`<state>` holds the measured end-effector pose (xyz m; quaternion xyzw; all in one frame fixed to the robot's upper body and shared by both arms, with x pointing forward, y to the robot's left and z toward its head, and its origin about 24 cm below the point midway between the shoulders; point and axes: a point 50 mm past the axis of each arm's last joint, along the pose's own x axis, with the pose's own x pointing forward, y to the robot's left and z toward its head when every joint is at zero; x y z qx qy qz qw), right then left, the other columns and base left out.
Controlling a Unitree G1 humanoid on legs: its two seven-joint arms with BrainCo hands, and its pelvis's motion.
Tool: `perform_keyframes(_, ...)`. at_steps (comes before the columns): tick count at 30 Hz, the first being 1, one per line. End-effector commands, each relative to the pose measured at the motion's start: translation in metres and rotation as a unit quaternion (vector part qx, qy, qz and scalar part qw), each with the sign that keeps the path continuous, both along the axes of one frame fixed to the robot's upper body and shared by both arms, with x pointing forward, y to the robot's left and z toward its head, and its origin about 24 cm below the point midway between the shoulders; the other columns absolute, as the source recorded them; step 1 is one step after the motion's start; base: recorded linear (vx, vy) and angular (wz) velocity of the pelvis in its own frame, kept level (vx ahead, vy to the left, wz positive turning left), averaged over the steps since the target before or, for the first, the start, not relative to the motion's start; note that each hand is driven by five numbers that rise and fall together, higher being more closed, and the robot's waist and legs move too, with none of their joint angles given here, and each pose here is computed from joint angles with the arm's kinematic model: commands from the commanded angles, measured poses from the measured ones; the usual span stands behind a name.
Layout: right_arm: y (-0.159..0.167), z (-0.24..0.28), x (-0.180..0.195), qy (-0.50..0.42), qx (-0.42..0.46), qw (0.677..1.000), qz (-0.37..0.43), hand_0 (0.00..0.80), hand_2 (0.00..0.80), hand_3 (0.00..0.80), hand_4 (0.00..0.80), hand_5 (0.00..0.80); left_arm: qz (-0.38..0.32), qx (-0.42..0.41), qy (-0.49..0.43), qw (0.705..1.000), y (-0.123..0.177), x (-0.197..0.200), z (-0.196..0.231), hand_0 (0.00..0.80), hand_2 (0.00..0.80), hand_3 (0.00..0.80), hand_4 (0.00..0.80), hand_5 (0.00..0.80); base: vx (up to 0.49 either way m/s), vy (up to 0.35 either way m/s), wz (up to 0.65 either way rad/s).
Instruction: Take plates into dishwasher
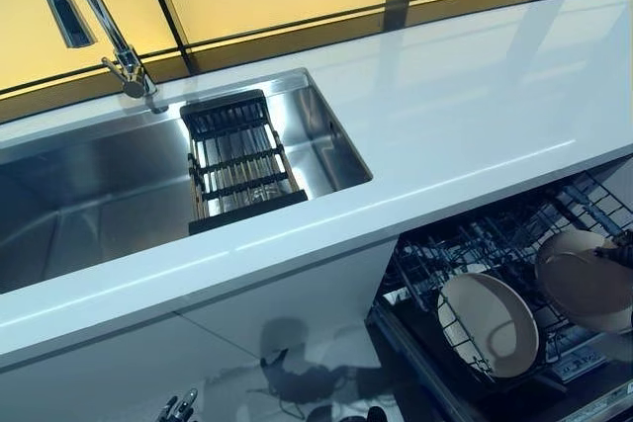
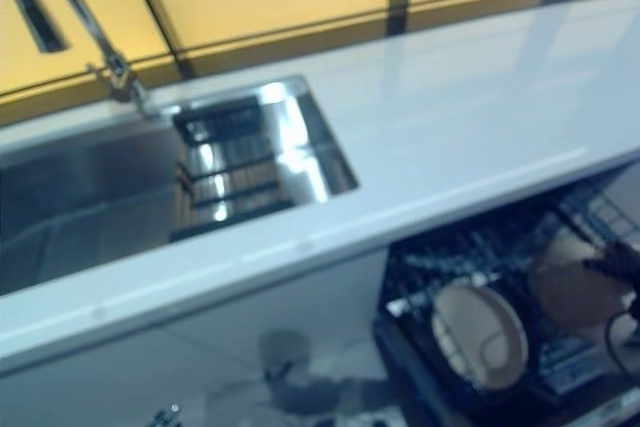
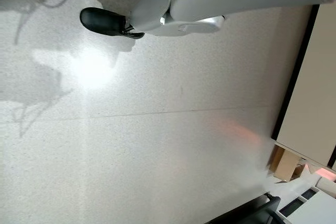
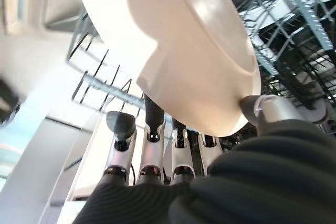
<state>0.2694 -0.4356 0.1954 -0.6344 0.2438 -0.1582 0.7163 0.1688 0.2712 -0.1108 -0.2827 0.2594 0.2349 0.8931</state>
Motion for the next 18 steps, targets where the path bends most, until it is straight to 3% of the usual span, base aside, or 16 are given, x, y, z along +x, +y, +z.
perform_keyframes(1, -0.015, 0.0, -0.012, 0.053, -0.061, 0.996, -0.036, 0.8, 0.8, 0.8, 0.8, 0.8, 0.007, 0.033, 0.009, 0.999, 0.021, -0.002, 0.006, 0.0, 0.0, 0.0, 0.0, 0.0, 0.0, 0.0, 0.0)
perform_keyframes(18, 0.023, -0.06, 0.01, 0.024, 0.059, 0.998, 0.012, 0.8, 0.8, 0.8, 0.8, 0.8, -0.002, 0.021, 0.0, 1.0, 0.012, 0.003, 0.005, 0.0, 0.0, 0.0, 0.0, 0.0, -0.003, 0.007, 0.0)
